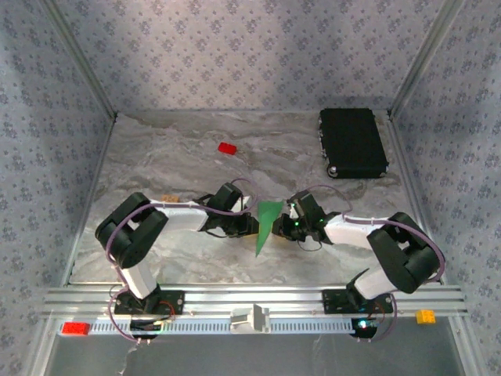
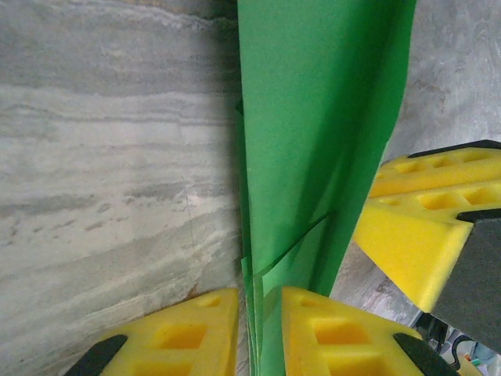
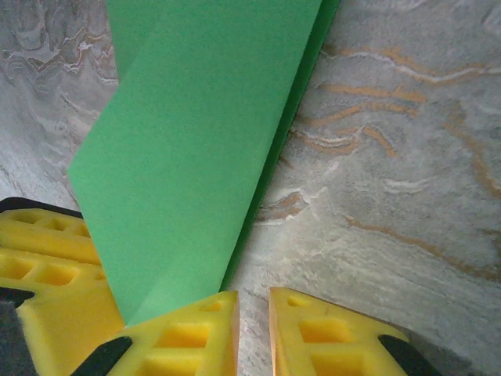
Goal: Fold a paper plane with a square sheet of paper (pick it up from the middle)
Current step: Fold the wing for the fifth time at the center of the table, then turn over a paper plane at the center of the table.
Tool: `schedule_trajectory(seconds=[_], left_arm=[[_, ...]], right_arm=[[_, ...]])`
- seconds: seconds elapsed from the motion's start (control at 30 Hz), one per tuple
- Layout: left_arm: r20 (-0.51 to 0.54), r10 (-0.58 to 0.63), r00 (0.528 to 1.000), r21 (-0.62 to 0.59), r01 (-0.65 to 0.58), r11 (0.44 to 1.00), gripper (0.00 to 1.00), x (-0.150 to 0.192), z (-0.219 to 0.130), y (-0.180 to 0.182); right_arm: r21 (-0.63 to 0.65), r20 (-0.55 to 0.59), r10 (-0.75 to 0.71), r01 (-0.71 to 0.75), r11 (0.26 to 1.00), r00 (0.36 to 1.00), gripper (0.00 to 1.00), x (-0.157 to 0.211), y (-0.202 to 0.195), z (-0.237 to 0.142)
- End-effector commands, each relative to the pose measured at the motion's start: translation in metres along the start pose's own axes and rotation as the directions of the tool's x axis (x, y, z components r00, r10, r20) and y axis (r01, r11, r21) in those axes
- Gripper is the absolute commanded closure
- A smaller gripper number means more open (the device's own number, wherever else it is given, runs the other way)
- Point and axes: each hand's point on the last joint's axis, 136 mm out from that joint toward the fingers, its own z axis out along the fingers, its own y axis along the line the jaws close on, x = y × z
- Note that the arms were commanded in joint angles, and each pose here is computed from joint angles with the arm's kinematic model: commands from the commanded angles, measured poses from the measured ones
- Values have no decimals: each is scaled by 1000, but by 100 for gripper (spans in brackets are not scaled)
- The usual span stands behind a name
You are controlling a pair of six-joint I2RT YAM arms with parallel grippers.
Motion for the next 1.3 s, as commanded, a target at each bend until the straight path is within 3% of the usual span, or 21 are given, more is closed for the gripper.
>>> schedule_trajectory(seconds=[0.0, 1.27], left_arm=[[-23, 24, 999, 31, -23, 999, 79, 1, 4, -5], [-76, 73, 994, 101, -66, 993, 81, 3, 12, -26]], right_arm=[[-23, -13, 2, -2, 1000, 1000, 82, -1, 10, 2], [-34, -59, 56, -58, 998, 997, 84, 14, -4, 4]])
